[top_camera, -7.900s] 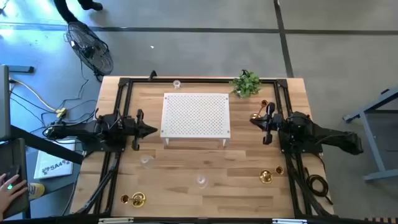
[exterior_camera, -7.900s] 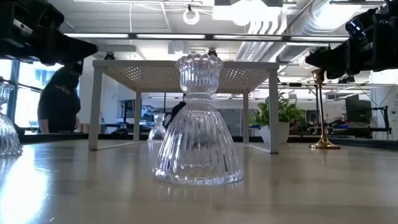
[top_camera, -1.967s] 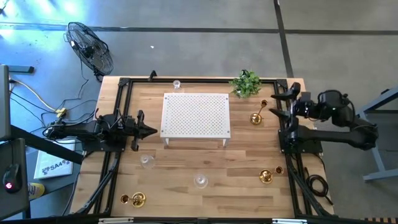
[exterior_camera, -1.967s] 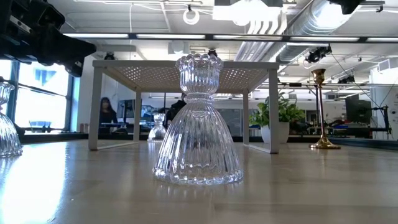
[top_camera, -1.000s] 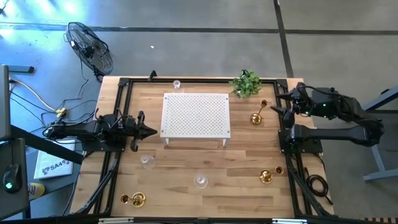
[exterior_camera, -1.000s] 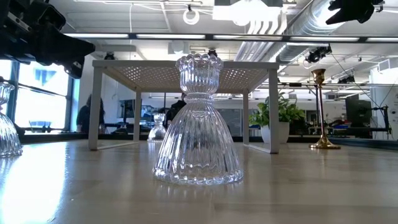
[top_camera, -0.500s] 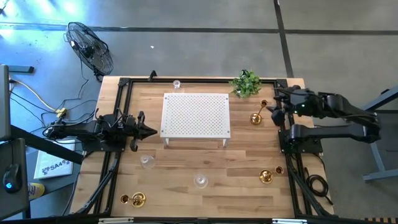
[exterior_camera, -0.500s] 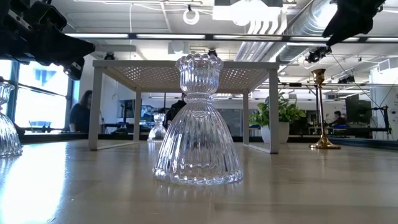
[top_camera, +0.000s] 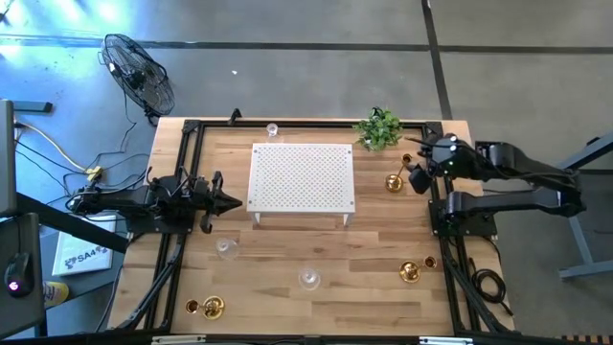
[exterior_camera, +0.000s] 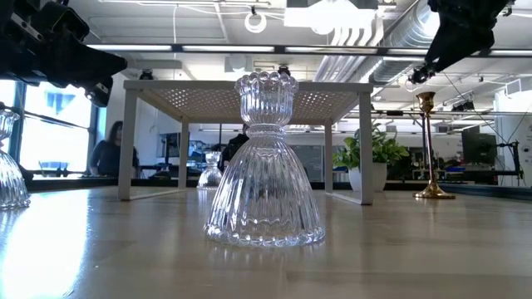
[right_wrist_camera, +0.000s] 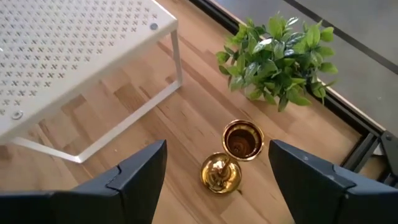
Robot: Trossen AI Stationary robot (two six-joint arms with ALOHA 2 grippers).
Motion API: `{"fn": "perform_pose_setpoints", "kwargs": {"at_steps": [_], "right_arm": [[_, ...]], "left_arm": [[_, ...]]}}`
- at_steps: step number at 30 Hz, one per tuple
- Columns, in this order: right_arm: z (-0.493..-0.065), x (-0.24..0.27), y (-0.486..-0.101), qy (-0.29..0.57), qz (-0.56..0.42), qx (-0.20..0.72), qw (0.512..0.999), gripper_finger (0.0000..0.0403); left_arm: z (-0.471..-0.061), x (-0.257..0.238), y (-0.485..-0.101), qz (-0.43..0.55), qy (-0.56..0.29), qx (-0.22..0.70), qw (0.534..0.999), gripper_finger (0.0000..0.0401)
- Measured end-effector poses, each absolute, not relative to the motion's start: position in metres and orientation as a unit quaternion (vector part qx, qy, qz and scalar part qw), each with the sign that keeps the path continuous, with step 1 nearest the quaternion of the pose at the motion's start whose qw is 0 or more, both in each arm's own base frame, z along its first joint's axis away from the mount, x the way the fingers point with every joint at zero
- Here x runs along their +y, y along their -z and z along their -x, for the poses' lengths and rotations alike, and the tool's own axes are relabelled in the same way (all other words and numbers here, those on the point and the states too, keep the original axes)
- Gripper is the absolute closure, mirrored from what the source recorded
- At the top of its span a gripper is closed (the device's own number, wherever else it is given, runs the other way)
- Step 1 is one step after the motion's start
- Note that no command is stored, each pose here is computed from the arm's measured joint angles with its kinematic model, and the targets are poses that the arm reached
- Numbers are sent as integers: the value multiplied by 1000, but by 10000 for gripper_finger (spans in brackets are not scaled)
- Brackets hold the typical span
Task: Pick & Place candle stick holders
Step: Put the top right gold candle holder on the shelf
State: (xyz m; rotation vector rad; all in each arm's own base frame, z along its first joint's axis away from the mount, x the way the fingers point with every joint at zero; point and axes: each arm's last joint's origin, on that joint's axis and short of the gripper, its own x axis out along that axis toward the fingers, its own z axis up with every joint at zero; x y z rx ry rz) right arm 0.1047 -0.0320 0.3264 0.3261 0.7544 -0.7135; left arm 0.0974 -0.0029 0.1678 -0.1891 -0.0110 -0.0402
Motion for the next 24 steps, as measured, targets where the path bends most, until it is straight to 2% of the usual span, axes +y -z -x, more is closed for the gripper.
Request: {"fn": "perform_pose_setpoints", "kwargs": {"at_steps": [24], "right_arm": [[-131,-40,-310,376,-124,430,811,128]], "left_arm": [[-97,-3,-168,94,20,-5,995,400]]}}
